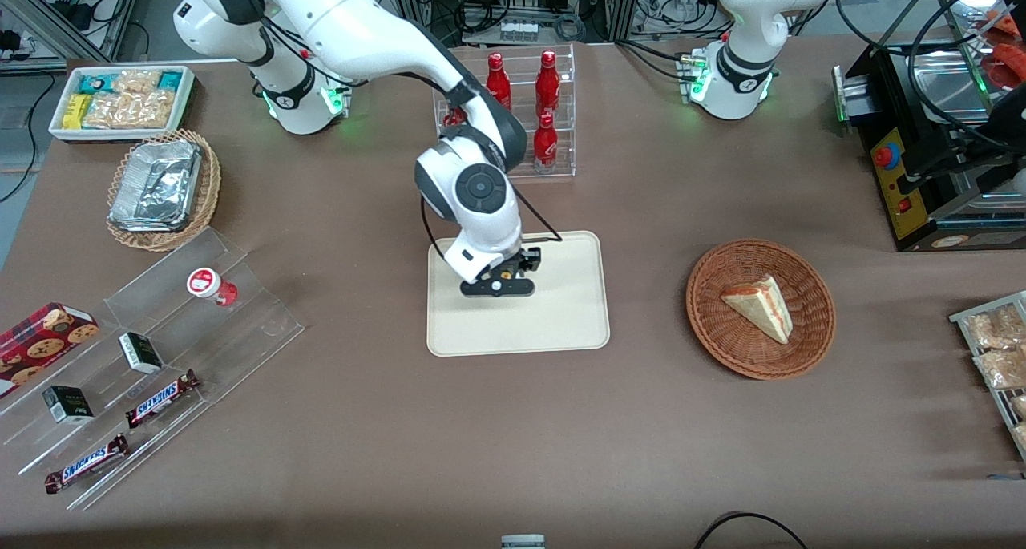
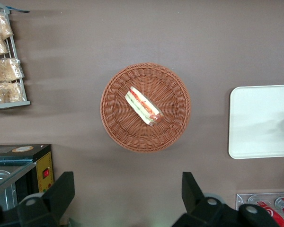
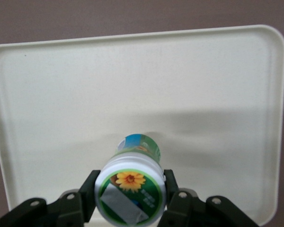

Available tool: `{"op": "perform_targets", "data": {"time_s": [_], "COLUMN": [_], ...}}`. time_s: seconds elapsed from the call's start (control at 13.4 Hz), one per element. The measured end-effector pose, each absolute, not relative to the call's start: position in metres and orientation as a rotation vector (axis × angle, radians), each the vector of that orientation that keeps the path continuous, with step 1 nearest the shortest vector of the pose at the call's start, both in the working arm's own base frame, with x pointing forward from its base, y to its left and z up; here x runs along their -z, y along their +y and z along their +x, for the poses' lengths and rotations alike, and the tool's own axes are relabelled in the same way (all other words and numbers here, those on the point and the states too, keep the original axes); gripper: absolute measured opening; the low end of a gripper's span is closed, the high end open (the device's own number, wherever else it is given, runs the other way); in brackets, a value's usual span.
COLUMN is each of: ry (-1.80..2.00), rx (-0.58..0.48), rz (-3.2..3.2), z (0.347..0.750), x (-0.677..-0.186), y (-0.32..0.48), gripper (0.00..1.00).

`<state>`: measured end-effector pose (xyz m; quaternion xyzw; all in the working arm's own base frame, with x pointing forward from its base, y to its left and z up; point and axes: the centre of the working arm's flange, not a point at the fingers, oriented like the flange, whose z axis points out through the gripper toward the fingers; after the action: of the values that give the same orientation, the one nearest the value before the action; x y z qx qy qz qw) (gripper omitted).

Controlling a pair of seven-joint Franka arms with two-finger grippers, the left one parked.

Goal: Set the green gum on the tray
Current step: 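Lower the gum bottle onto the tray and open the right gripper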

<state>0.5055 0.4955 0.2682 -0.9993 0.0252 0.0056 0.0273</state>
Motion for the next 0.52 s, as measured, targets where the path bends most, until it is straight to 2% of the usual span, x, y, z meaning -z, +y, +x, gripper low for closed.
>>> {"op": "perform_targets", "data": {"time_s": [0.52], "ry": [0.089], "rx": [0.005], "rz": [-3.095], "z": [0.511], "x": [-0.235], "y": [0.495], "gripper": [0.59]}}
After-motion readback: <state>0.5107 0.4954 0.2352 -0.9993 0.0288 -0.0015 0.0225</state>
